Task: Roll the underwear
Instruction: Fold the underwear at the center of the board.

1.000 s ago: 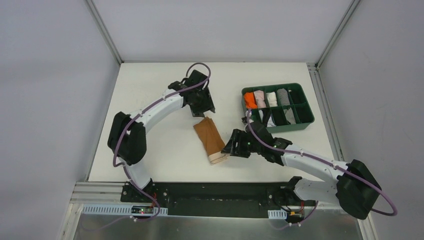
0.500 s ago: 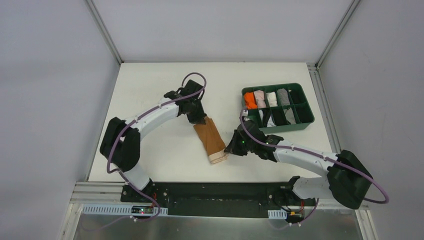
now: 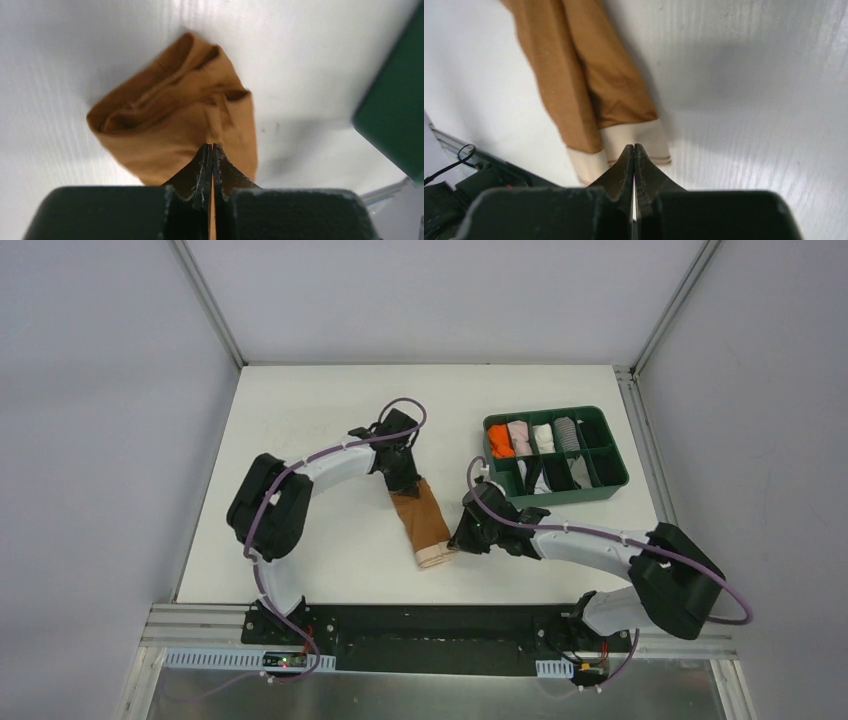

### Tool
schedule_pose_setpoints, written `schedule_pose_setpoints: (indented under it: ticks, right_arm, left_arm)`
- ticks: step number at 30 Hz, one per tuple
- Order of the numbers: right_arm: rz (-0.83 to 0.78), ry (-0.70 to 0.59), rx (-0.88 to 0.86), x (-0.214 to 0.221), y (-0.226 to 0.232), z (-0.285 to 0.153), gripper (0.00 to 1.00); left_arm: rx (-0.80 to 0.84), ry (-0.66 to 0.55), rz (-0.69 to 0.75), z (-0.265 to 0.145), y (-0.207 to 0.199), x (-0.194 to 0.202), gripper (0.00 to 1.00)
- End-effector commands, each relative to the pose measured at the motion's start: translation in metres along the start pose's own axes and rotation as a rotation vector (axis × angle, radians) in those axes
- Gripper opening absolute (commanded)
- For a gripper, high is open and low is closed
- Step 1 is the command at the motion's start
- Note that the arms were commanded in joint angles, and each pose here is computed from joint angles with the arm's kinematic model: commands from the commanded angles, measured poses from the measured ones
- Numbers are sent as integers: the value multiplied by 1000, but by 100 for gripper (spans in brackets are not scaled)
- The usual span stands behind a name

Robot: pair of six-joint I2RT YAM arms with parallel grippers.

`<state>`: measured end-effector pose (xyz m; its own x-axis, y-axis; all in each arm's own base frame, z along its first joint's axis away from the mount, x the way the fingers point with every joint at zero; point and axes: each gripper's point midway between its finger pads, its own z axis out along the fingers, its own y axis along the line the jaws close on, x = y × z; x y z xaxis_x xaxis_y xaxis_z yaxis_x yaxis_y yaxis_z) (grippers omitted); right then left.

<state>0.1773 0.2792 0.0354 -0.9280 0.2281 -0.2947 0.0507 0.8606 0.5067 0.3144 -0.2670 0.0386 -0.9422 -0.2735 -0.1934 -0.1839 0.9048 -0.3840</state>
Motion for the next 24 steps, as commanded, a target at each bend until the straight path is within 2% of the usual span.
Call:
schedule_pose_setpoints:
  ticks: [1, 3, 4, 6, 7, 9, 12, 14, 16, 20, 24]
  right_arm:
    - [-28, -112, -100, -26, 36, -48, 0]
    - [-64, -155, -120, -34, 41, -67, 0]
    - [-83, -167, -108, -37, 39, -73, 6]
    - [-131, -176, -70, -41, 35, -79, 24]
    - [-154, -171, -47, -42, 32, -78, 39]
    - [-188, -140, -12, -42, 31, -71, 57]
    - [-193, -75, 14, -39, 32, -55, 71]
    - [-188, -5, -47, -31, 43, -45, 82]
    - [-201, 71, -73, -22, 49, -38, 86]
    - [-234, 132, -21, -15, 40, -24, 88]
    - [-242, 194, -6, -4, 35, -10, 83]
  left_arm:
    - [146, -187, 65, -83, -35, -23, 0]
    - [170, -242, 76, -115, -36, -25, 7]
    - [182, -266, 82, -130, -36, -26, 11]
    - [196, -285, 88, -150, -34, -21, 15]
    - [199, -290, 86, -157, -31, -18, 16]
    - [197, -290, 62, -163, -20, -9, 18]
    - [164, -268, 11, -157, 9, 12, 18]
    - [140, -247, -13, -152, 31, 27, 19]
    - [126, -219, -28, -147, 48, 43, 20]
    - [95, -192, -58, -142, 76, 67, 20]
    - [84, -207, -73, -145, 90, 75, 21]
